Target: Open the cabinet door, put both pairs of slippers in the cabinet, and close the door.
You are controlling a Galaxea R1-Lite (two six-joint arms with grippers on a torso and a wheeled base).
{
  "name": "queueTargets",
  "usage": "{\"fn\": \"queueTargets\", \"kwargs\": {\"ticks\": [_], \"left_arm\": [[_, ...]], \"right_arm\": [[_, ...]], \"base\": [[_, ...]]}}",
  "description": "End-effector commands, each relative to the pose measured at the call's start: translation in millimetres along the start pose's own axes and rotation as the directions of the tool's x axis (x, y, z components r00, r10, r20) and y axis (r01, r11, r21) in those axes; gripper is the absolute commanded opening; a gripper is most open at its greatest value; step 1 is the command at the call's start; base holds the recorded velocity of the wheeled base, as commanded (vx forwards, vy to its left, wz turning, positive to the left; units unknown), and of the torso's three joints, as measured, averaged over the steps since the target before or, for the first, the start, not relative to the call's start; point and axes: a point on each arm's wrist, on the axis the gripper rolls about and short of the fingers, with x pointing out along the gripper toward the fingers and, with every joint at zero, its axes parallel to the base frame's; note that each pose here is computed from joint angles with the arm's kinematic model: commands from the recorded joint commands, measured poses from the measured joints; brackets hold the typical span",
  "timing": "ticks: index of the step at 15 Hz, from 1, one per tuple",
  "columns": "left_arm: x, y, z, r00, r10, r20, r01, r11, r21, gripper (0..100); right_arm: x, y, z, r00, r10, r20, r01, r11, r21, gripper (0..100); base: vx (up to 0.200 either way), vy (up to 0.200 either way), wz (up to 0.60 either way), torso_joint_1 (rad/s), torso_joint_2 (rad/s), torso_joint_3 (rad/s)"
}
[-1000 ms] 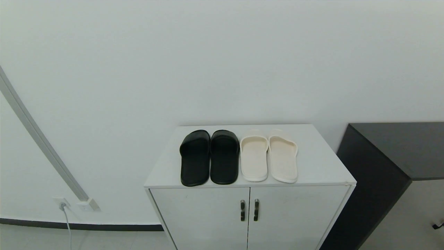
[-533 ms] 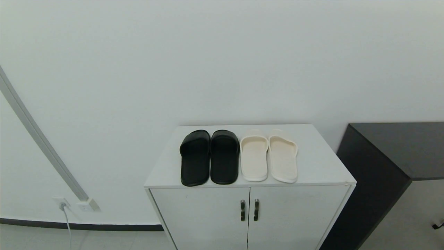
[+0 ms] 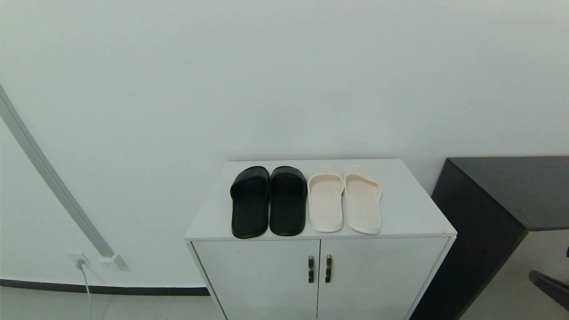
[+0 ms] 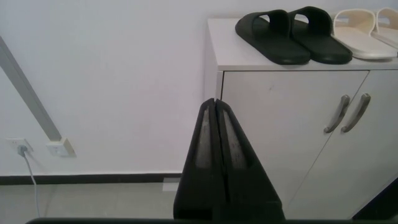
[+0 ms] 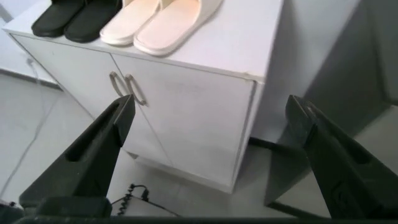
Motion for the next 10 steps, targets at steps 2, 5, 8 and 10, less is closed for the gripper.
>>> {"fn": "queueTargets", "kwargs": {"ticks": [2, 5, 8, 10], "left_arm": [[0, 0.0, 0.0, 1.0, 0.001, 0.0, -0.001, 1.0, -0.001, 0], [0, 0.0, 0.0, 1.0, 0.001, 0.0, -0.001, 1.0, 0.001, 0], [0, 0.0, 0.0, 1.0, 0.001, 0.0, -0.001, 1.0, 0.001, 0], [0, 0.0, 0.0, 1.0, 0.001, 0.0, -0.001, 1.0, -0.001, 0]], "right_arm": [[41, 16, 14, 0.994, 0.048, -0.093, -0.046, 0.999, 0.021, 100], [64, 46, 25, 0.991, 0.044, -0.125, -0.038, 0.998, 0.05, 100], [83, 62, 32, 0.99, 0.034, -0.14, -0.026, 0.998, 0.059, 100], [106, 83, 41, 0.991, 0.01, -0.133, 0.004, 0.994, 0.105, 100]], "base": [[0.0, 0.0, 0.0, 0.0, 0.0, 0.0], [0.0, 0.0, 0.0, 0.0, 0.0, 0.0], [0.0, 0.0, 0.0, 0.0, 0.0, 0.0], [0.0, 0.0, 0.0, 0.0, 0.0, 0.0]]}}
